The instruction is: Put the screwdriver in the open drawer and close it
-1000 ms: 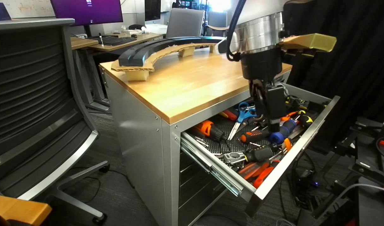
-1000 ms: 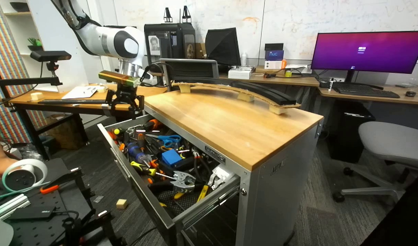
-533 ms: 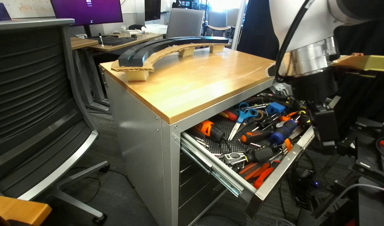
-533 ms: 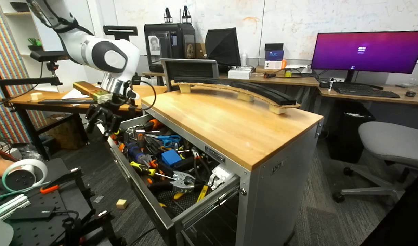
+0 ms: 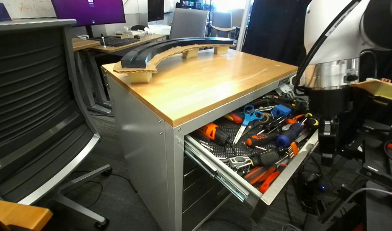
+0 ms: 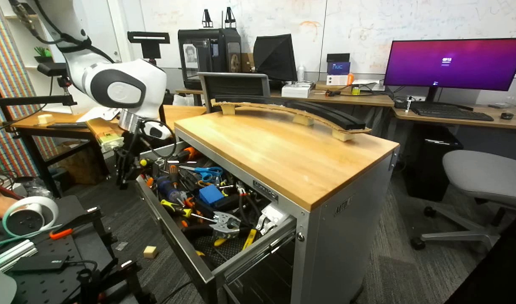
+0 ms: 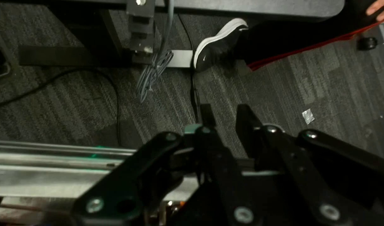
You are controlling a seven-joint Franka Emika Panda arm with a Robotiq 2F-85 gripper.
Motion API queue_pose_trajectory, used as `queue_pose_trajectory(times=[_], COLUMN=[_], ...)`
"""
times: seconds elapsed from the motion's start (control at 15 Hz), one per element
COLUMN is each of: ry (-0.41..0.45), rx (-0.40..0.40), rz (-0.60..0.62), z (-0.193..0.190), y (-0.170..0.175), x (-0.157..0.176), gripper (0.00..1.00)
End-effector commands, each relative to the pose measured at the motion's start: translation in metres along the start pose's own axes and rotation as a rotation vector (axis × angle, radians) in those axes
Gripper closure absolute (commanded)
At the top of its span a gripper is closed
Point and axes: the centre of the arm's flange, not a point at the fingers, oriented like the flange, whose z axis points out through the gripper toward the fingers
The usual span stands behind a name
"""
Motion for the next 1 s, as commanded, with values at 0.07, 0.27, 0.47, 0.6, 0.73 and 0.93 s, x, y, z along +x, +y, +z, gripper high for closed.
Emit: queue_pose_trajectory(times=[0.07,0.27,0.47,0.6,0.73,0.93], ry=[0.156,0.24,0.347,0.41,0.475,0.542], rx=[-0.188,-0.321,-0.445,-0.517,-0.562,-0.618], rz=[-0.018,-0.045,-0.069,-0.074,-0.07,-0.071], z=[0.012,0.012,0.005,0.001,-0.006,-0.01], y=[-0.013,-0.03,-0.044,-0.049,-0.051,-0.054], x=[0.035,0.047,0.063,0.074,0.085,0.102], gripper=[0.97,0.93,0.93,0.92,0.93,0.93])
